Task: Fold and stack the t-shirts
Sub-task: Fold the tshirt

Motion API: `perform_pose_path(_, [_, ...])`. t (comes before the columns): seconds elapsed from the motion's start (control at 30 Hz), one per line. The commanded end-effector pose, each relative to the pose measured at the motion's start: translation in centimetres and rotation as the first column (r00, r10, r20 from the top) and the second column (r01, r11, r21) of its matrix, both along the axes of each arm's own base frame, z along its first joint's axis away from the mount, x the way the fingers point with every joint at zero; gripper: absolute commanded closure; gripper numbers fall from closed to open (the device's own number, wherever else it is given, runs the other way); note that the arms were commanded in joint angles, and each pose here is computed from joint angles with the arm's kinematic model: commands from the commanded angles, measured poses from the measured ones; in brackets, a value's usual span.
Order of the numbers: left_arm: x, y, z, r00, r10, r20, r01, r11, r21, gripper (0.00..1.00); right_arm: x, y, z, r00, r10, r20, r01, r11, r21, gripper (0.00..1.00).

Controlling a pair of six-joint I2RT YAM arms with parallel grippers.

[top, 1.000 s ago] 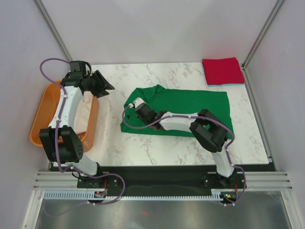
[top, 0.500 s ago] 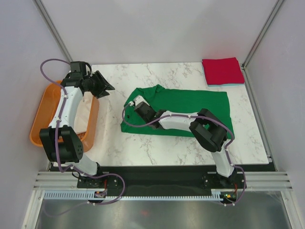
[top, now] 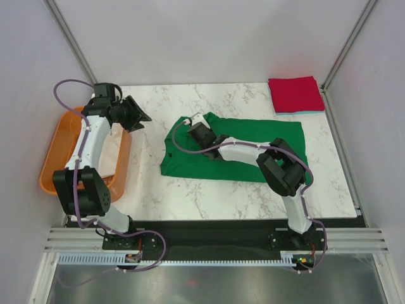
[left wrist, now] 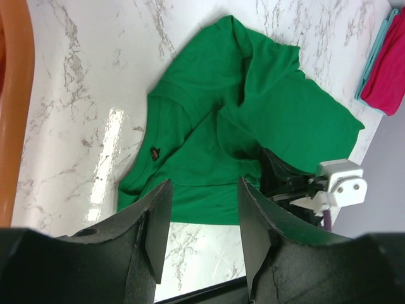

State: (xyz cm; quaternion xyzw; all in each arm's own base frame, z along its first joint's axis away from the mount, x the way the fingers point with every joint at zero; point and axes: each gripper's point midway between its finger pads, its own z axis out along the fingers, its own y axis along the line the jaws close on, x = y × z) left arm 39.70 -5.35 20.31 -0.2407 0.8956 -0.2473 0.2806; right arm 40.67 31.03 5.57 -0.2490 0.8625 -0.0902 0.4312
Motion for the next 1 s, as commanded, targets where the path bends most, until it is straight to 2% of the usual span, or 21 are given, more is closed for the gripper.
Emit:
perform_pose_path(0.0, [0.0,0.3,1.6,0.998,0.013,0.063,-0.015,0.999,0.031,0.47,1.4,-0.4,0.6,0.998,-0.059,0.017,0.058,0.997,0.040,0.99])
perform_pose_path(0.17, [-0.2,0.0,1.2,0.998,-0.003,0.063,0.000,0.998,0.058,0.46,2.5,-2.8,-0.6,0.984,-0.178,-0.025,0.180,0.979,0.099,0.94])
perform_pose_path(0.33, [-0.3,0.0,1.3,0.997,-0.013,0.075,0.005,0.995,0.099,0.45,3.3,-4.4,0.3,0.965,-0.258,-0.038,0.261,0.954,0.151,0.77])
perform_pose_path(0.47, [-0.6,-0.3,1.5,0.995,-0.034,0.089,0.022,0.990,0.138,0.44,3.4,-5.3,2.5,0.951,-0.306,-0.050,0.310,0.931,0.195,0.74])
perform_pose_path(0.6, [-1.5,-3.2,1.2,0.991,-0.107,0.081,0.095,0.986,0.136,0.44,3.0,-5.0,3.7,0.953,-0.283,-0.107,0.300,0.926,0.228,0.73])
perform_pose_path(0.7, [-2.8,-6.2,0.0,0.982,-0.181,0.053,0.172,0.974,0.150,0.43,2.5,-6.9,4.0,0.918,-0.358,-0.170,0.391,0.889,0.238,0.73])
perform_pose_path(0.8, [-4.4,-9.7,-1.6,0.962,-0.274,0.013,0.268,0.949,0.166,0.44,1.8,-10.2,4.9,0.858,-0.451,-0.246,0.508,0.815,0.279,0.69])
perform_pose_path(0.97, [-6.4,-13.6,-5.0,0.930,-0.359,-0.077,0.366,0.918,0.150,0.46,-1.0,-18.5,4.7,0.689,-0.632,-0.354,0.717,0.667,0.203,0.68])
